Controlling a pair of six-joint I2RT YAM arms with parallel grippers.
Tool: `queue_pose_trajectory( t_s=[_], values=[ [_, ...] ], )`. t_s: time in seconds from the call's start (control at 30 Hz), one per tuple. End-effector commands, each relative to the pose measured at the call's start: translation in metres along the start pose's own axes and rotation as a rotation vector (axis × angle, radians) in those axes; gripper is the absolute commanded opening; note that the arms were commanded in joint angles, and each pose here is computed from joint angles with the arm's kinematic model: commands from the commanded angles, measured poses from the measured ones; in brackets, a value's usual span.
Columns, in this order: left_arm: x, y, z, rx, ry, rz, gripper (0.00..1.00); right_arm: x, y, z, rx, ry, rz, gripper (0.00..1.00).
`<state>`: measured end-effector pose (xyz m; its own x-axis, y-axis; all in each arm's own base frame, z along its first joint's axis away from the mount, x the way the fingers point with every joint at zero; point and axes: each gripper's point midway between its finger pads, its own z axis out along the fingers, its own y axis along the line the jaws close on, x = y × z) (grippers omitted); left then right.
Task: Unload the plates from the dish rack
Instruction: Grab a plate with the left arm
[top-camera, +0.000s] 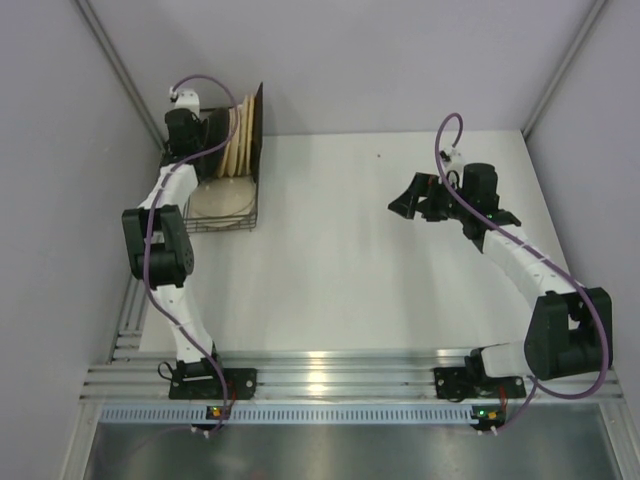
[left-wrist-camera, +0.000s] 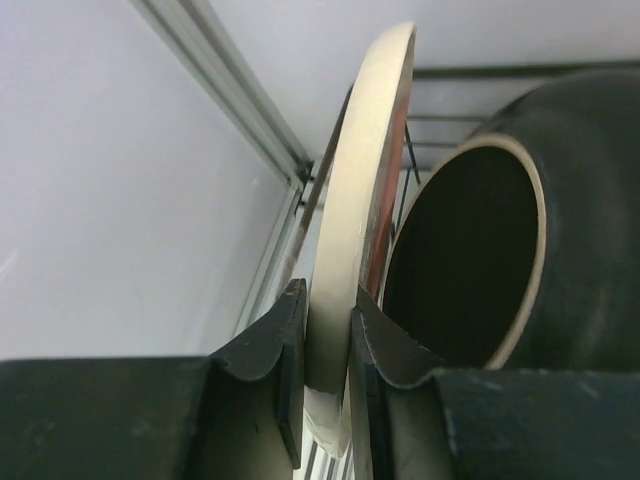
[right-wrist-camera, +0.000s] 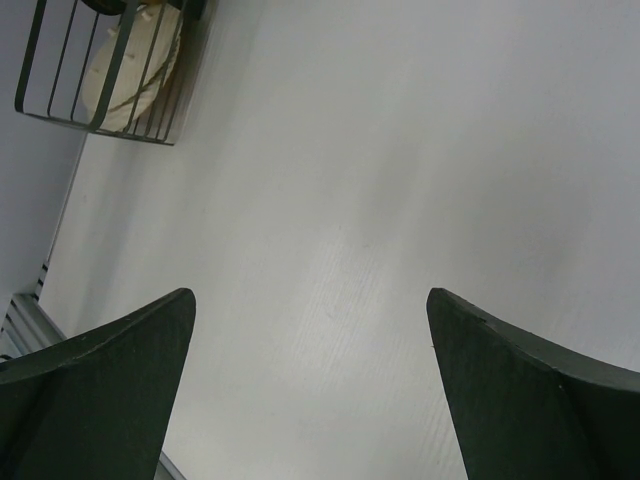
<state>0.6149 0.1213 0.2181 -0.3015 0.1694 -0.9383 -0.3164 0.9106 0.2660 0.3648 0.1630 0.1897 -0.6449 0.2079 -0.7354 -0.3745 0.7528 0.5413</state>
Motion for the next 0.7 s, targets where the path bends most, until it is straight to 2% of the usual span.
queue_pose_trajectory(
  t_s=[0.0, 0.17, 0.47, 0.67],
  values=[
    [-0.060, -0.002, -0.048, -0.055, -0.138, -0.126, 0.00, -0.010, 0.012, -0.002, -0.030, -0.041, -0.041, 1.00],
    [-0.071, 0.002, -0.075, -0.099, -0.222, -0.139, 0.00, -0.010, 0.012, 0.002, -0.039, -0.031, -0.037, 1.00],
    [-0.098, -0.022, -0.129, -0.088, -0.332, -0.166, 0.00, -0.010, 0.013, 0.008, -0.054, -0.026, -0.036, 1.00],
    [-0.123, -0.016, -0.165, -0.104, -0.396, -0.206, 0.00, -0.011, 0.015, 0.011, -0.073, -0.018, -0.025, 1.00]
  ],
)
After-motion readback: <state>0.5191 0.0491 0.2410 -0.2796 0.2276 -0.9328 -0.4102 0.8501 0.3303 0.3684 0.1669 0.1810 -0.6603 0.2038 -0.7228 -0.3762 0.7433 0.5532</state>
